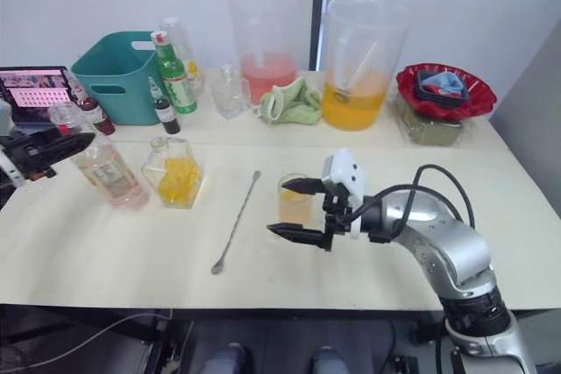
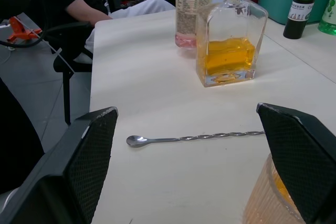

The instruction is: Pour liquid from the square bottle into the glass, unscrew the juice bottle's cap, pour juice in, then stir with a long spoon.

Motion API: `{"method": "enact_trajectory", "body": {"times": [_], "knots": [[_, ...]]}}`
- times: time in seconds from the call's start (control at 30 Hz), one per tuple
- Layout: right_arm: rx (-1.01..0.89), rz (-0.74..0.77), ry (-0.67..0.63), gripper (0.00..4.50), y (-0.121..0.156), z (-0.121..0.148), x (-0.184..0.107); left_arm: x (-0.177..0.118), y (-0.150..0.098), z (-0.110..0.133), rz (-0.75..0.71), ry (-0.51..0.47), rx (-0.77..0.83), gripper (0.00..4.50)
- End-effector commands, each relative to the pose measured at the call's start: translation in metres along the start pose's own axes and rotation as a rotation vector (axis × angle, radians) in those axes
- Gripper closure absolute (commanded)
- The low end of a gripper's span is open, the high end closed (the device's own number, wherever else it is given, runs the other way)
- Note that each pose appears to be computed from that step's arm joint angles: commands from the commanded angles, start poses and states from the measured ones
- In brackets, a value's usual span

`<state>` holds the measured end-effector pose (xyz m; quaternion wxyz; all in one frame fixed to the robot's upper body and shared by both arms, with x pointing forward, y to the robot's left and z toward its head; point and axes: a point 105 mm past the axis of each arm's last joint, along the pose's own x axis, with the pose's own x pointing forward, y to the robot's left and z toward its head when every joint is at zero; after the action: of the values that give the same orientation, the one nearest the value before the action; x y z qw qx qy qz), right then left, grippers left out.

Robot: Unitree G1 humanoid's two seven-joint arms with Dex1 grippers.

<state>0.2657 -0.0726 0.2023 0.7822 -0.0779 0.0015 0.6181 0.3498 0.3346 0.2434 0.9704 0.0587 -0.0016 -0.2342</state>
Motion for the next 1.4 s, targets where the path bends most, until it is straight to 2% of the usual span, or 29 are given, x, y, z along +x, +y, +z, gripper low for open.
{"method": "enact_trajectory", "body": {"times": [0.03,0.33,0.37,0.57,0.77,1.03,1.27,1.33,1.4], "knots": [[-0.019,0.003,-0.022,0.02,0.006,0.008,-0.001,0.004,0.007,0.016,0.032,-0.048,0.072,2.55],[0.0,-0.036,-0.025,0.02,0.008,0.006,-0.006,0.011,-0.001,-0.006,-0.025,0.035,0.064,2.55],[0.0,-0.041,-0.026,0.0,0.008,0.006,-0.006,0.011,-0.001,-0.006,-0.025,0.037,0.058,1.91],[0.002,-0.053,-0.03,0.0,0.007,0.007,-0.008,0.01,-0.002,-0.003,-0.031,0.029,0.038,0.02],[0.002,-0.066,-0.027,0.0,0.005,0.008,-0.013,0.002,-0.006,0.021,-0.068,-0.054,0.023,0.02],[0.015,-0.128,-0.042,0.0,0.005,0.015,-0.035,-0.044,-0.008,0.039,-0.059,-0.072,0.0,0.02],[0.033,-0.313,-0.001,0.0,-0.012,0.003,-0.075,-0.071,-0.005,0.028,-0.004,-0.039,-0.02,0.02],[0.036,-0.455,0.038,0.0,-0.023,-0.009,-0.105,-0.086,-0.013,0.011,-0.041,0.001,-0.045,0.02],[0.037,-0.616,0.064,0.0,-0.029,-0.021,-0.14,-0.102,-0.024,-0.017,-0.075,0.05,-0.067,0.02]]}}
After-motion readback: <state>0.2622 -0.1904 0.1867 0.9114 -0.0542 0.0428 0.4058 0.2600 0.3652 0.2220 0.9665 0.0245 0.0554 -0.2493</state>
